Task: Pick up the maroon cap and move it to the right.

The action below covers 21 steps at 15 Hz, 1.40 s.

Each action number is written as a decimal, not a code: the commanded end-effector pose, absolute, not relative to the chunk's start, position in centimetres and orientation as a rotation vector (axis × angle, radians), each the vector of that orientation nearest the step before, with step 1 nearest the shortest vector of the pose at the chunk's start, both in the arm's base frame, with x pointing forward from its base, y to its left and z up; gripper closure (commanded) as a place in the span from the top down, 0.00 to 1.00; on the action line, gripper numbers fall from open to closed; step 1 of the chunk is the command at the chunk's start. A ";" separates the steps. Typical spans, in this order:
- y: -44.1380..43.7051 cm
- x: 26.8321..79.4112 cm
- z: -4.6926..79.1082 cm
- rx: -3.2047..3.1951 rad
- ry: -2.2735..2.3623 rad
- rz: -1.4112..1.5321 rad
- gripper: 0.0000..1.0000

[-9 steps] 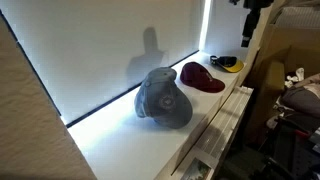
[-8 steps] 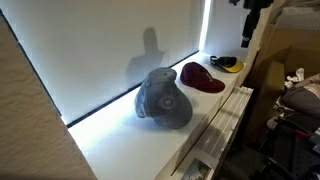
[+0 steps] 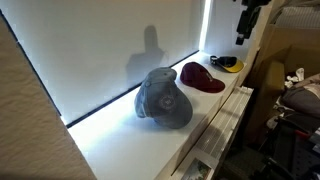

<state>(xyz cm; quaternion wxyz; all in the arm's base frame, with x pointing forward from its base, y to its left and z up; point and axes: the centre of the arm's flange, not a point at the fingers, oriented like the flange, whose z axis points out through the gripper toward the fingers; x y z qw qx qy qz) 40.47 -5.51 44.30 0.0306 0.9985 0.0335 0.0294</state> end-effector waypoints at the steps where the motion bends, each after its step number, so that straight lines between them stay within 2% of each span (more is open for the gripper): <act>1: -2.1 39.3 53.1 3.154 -0.121 0.271 1.00; 6: 1.6 37.8 67.6 3.130 -0.480 0.635 1.00; 8: 2.9 35.4 73.3 3.109 -0.662 0.607 1.00; 9: 2.3 35.9 68.7 3.127 -0.528 0.656 1.00; 11: 3.2 34.1 72.2 3.114 -0.605 0.656 1.00; 14: 3.1 34.1 72.6 3.110 -0.628 0.650 1.00; 16: 3.2 36.9 73.3 3.099 -0.762 0.721 1.00; 18: 1.0 42.5 72.1 3.072 -0.956 0.601 1.00; 21: -3.3 45.7 66.3 3.029 -1.114 0.379 1.00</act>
